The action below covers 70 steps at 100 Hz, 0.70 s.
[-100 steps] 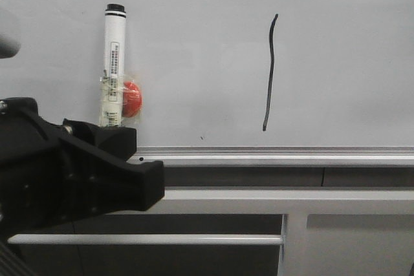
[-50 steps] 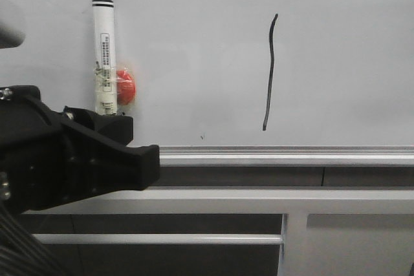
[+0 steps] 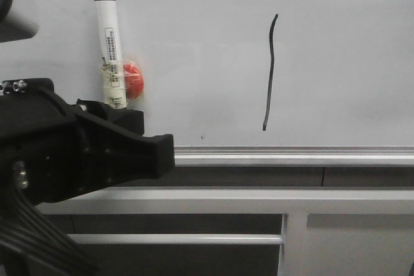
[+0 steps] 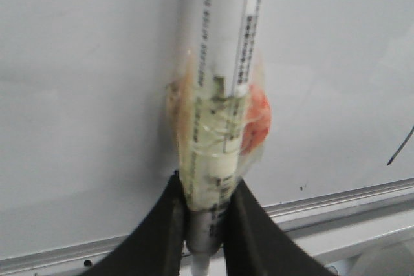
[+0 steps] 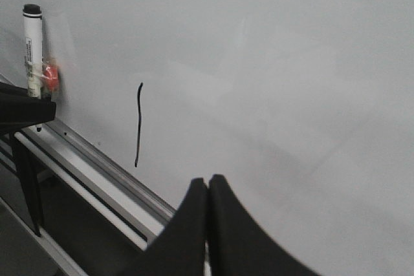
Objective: Write number 1 on whiteboard
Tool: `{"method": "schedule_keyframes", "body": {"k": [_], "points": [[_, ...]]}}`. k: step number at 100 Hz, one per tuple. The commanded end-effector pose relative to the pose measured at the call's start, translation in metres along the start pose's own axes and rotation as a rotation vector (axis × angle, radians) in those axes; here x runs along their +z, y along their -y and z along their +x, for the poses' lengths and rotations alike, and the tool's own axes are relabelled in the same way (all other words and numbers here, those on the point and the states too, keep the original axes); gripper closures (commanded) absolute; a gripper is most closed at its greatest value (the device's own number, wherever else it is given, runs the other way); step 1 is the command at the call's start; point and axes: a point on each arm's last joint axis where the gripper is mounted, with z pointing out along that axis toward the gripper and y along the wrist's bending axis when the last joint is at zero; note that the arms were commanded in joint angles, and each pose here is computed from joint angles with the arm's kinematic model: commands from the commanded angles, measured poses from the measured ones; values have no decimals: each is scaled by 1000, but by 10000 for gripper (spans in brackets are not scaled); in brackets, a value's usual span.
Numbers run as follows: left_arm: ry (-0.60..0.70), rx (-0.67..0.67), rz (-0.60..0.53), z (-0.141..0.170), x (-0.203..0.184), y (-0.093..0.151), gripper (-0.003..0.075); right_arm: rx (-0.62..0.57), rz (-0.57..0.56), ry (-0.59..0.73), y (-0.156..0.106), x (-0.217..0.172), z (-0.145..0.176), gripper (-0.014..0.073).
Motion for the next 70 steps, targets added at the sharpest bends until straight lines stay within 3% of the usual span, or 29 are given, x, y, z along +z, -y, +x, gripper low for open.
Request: {"method": "schedule_keyframes", "body": {"k": [1, 40, 70], "points": [[304, -44, -5, -36, -2, 2, 741, -35, -3, 76, 1, -2, -13, 655], [303, -42, 2, -36, -2, 3, 718, -36, -8, 82, 0, -2, -14, 655], [305, -30, 19, -36, -2, 5, 415, -36, -8, 82, 0, -2, -14, 655]]}}
